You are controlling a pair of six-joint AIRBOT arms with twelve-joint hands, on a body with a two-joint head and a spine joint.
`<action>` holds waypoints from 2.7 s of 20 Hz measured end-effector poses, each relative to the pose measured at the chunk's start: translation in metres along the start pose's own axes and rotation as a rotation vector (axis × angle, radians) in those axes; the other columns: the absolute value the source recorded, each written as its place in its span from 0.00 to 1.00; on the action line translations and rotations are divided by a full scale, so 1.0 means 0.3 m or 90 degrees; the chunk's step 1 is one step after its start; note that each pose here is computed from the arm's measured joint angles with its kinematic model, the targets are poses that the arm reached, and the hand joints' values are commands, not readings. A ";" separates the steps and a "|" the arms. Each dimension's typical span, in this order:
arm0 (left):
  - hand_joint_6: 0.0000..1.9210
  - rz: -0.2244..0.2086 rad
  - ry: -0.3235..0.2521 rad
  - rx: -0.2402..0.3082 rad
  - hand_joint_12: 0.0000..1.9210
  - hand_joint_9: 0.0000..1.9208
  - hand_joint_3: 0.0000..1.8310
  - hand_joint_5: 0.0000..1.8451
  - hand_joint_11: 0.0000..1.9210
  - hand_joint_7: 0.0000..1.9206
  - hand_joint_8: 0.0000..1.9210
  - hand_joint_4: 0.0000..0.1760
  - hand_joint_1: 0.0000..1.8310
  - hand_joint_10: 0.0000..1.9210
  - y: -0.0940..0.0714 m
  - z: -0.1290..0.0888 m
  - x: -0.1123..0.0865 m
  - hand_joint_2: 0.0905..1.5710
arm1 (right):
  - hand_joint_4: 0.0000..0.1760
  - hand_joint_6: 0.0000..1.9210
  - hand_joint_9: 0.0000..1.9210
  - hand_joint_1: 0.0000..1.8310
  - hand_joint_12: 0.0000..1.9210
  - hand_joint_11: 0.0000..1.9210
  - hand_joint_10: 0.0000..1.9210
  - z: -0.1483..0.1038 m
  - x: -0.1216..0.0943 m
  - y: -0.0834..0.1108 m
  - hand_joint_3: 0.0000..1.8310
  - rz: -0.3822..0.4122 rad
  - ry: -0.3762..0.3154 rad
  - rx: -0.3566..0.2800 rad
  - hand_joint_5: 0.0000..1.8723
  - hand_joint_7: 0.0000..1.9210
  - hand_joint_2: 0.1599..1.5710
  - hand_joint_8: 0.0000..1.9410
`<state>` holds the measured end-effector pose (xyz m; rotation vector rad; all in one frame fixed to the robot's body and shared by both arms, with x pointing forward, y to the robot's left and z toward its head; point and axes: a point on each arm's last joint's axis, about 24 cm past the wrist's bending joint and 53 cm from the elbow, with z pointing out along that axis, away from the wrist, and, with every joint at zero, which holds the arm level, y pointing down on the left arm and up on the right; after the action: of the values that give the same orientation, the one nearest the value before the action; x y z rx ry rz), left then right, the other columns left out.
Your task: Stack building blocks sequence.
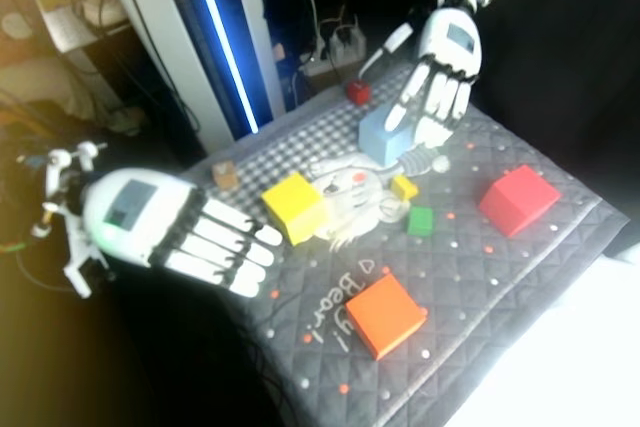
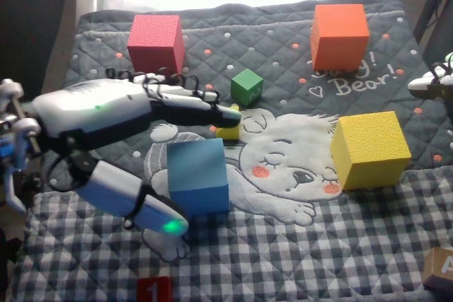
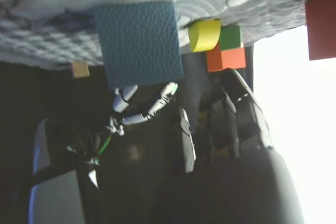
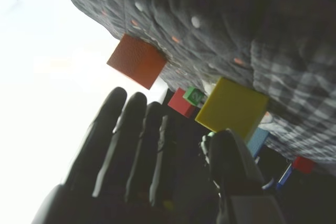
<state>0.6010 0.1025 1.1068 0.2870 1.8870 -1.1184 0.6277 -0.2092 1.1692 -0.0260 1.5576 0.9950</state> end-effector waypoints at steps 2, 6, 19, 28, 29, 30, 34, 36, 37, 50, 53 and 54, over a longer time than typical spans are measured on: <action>0.00 0.022 0.026 -0.005 0.59 0.14 0.00 0.22 0.00 0.13 0.00 1.00 0.44 0.00 0.003 0.034 0.042 0.48 | 0.02 0.00 0.29 0.44 0.14 0.19 0.00 0.000 -0.001 -0.001 0.00 0.001 0.000 0.000 0.28 0.30 0.79 0.00; 0.00 0.052 0.045 -0.024 0.70 0.18 0.00 0.23 0.02 0.16 0.00 1.00 0.50 0.01 0.021 0.059 0.071 0.49 | 0.00 0.00 0.28 0.46 0.13 0.18 0.00 0.000 -0.001 -0.001 0.00 0.003 0.000 0.001 0.29 0.30 0.79 0.00; 0.35 0.060 -0.010 -0.061 0.81 0.39 0.00 0.59 0.40 0.42 0.74 0.00 0.68 0.69 0.080 0.104 -0.004 0.71 | 0.03 0.00 0.34 0.45 0.26 0.21 0.00 0.000 0.000 0.000 0.00 0.004 0.000 0.000 0.31 0.33 0.81 0.00; 0.44 0.086 -0.159 -0.073 0.77 0.43 0.00 0.54 0.40 0.37 0.67 0.00 0.74 0.74 0.094 0.009 -0.370 0.73 | 0.03 0.00 0.34 0.46 0.34 0.16 0.00 -0.003 0.003 -0.003 0.00 0.002 0.003 0.000 0.31 0.33 0.81 0.00; 0.33 0.083 -0.178 -0.080 0.78 0.46 0.00 0.61 0.38 0.43 0.59 0.00 0.75 0.70 0.111 0.007 -0.416 0.70 | 0.00 0.00 0.34 0.48 0.31 0.18 0.00 -0.003 0.003 -0.003 0.00 0.002 0.003 0.001 0.31 0.33 0.81 0.00; 0.29 0.072 -0.203 -0.090 0.80 0.46 0.00 0.62 0.36 0.46 0.57 0.00 0.75 0.70 0.136 0.010 -0.469 0.69 | 0.00 0.00 0.34 0.48 0.33 0.18 0.00 -0.003 0.001 -0.006 0.00 0.004 0.001 0.003 0.31 0.34 0.81 0.00; 0.34 0.059 -0.247 -0.113 0.64 0.50 0.00 0.62 0.42 0.49 0.51 0.00 0.76 0.62 0.178 0.054 -0.598 0.67 | 0.00 0.00 0.35 0.47 0.34 0.18 0.00 -0.003 0.001 -0.005 0.00 0.003 0.001 0.002 0.32 0.34 0.81 0.00; 0.36 0.057 -0.251 -0.130 0.63 0.49 0.00 0.60 0.42 0.47 0.54 0.00 0.75 0.63 0.203 0.076 -0.629 0.68 | 0.02 0.00 0.35 0.45 0.35 0.19 0.00 -0.003 0.001 -0.004 0.00 0.003 0.001 0.001 0.31 0.34 0.82 0.00; 0.20 0.065 -0.242 -0.151 0.67 0.50 0.00 0.67 0.43 0.48 0.55 0.00 0.76 0.63 0.227 0.093 -0.637 0.67 | 0.00 0.00 0.35 0.43 0.35 0.19 0.00 -0.002 -0.001 -0.008 0.00 0.001 0.001 0.003 0.31 0.35 0.82 0.00; 0.18 0.053 -0.195 -0.222 0.71 0.48 0.00 0.68 0.39 0.46 0.59 0.00 0.76 0.66 0.335 0.145 -0.597 0.67 | 0.00 0.00 0.38 0.47 0.39 0.19 0.00 0.001 0.017 -0.004 0.00 0.006 0.006 -0.001 0.32 0.36 0.81 0.00; 0.35 0.052 -0.198 -0.214 0.68 0.48 0.00 0.61 0.42 0.45 0.57 0.00 0.75 0.65 0.322 0.160 -0.600 0.68 | 0.00 0.00 0.37 0.48 0.38 0.20 0.00 0.002 0.014 -0.004 0.00 0.006 0.004 0.000 0.31 0.36 0.82 0.00; 0.23 0.052 -0.197 -0.214 0.71 0.49 0.00 0.66 0.42 0.47 0.57 0.00 0.76 0.67 0.322 0.161 -0.599 0.68 | 0.00 0.00 0.38 0.47 0.38 0.20 0.00 0.002 0.015 -0.004 0.00 0.006 0.004 -0.001 0.31 0.38 0.82 0.01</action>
<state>0.7878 0.1596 1.1828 -0.0008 1.7313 -0.7266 0.6275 -0.2073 1.1649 -0.0232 1.5647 1.0041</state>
